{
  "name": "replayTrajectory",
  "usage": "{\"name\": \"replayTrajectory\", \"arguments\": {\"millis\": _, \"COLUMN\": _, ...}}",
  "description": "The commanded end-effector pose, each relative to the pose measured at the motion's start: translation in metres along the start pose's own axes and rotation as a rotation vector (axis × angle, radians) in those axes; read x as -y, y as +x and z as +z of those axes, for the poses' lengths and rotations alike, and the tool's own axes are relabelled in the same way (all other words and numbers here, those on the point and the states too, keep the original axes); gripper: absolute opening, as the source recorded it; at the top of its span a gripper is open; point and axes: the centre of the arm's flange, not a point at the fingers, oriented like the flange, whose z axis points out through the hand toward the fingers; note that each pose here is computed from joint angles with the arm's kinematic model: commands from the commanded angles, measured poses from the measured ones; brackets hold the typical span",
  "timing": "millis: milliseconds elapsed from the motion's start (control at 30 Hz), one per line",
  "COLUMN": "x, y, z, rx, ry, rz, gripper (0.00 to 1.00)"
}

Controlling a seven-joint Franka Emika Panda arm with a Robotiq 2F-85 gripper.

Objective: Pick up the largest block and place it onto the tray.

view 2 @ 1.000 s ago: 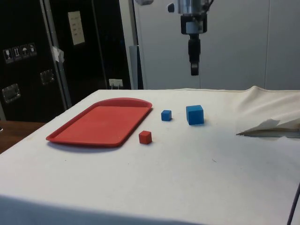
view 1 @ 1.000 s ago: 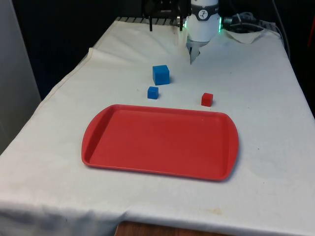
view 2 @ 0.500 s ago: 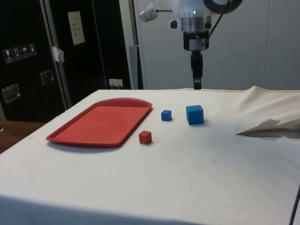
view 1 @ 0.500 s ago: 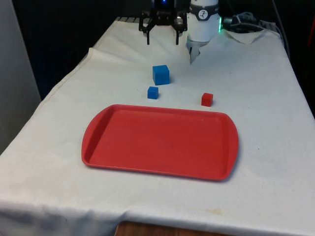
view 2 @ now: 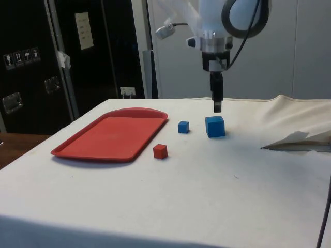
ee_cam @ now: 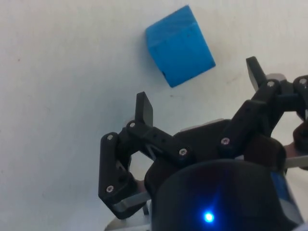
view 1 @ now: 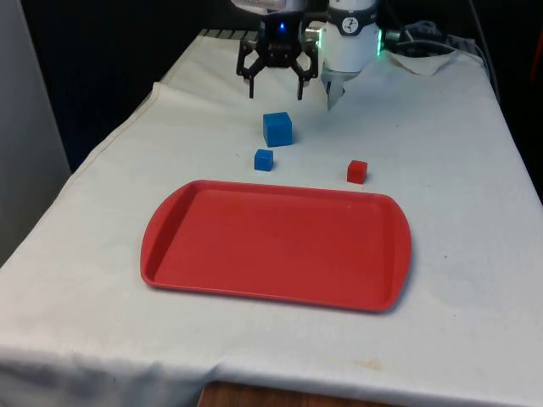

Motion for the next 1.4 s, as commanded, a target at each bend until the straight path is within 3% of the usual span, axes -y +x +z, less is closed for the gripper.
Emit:
{"name": "replayTrajectory", "arguments": {"millis": 0, "x": 0.004, "y": 0.0, "z": 0.001, "rx": -0.013, "ry": 0.006, "rz": -0.003, "gripper": 1.0}}
{"name": "replayTrajectory", "arguments": {"millis": 133, "x": 0.005, "y": 0.002, "z": 0.01, "rx": -0.014, "ry": -0.009, "rz": -0.009, "gripper": 1.0}}
{"name": "replayTrajectory", "arguments": {"millis": 167, "x": 0.002, "y": 0.003, "z": 0.012, "rx": -0.001, "ry": -0.021, "rz": -0.007, "gripper": 1.0}}
{"name": "replayTrajectory", "arguments": {"millis": 233, "x": 0.006, "y": 0.002, "z": 0.016, "rx": -0.011, "ry": -0.017, "rz": -0.012, "gripper": 1.0}}
{"name": "replayTrajectory", "arguments": {"millis": 467, "x": 0.005, "y": 0.002, "z": 0.033, "rx": 0.016, "ry": -0.048, "rz": -0.013, "gripper": 1.0}}
{"name": "replayTrajectory", "arguments": {"millis": 667, "x": 0.012, "y": -0.002, "z": 0.043, "rx": 0.015, "ry": -0.051, "rz": -0.016, "gripper": 1.0}}
{"name": "replayTrajectory", "arguments": {"millis": 700, "x": 0.007, "y": -0.001, "z": 0.045, "rx": 0.029, "ry": -0.061, "rz": -0.015, "gripper": 1.0}}
{"name": "replayTrajectory", "arguments": {"millis": 733, "x": 0.012, "y": -0.002, "z": 0.045, "rx": 0.017, "ry": -0.053, "rz": -0.015, "gripper": 1.0}}
{"name": "replayTrajectory", "arguments": {"millis": 967, "x": 0.013, "y": 0.0, "z": 0.054, "rx": 0.03, "ry": -0.073, "rz": -0.02, "gripper": 1.0}}
{"name": "replayTrajectory", "arguments": {"millis": 1367, "x": 0.026, "y": 0.009, "z": 0.057, "rx": 0.023, "ry": -0.069, "rz": -0.034, "gripper": 1.0}}
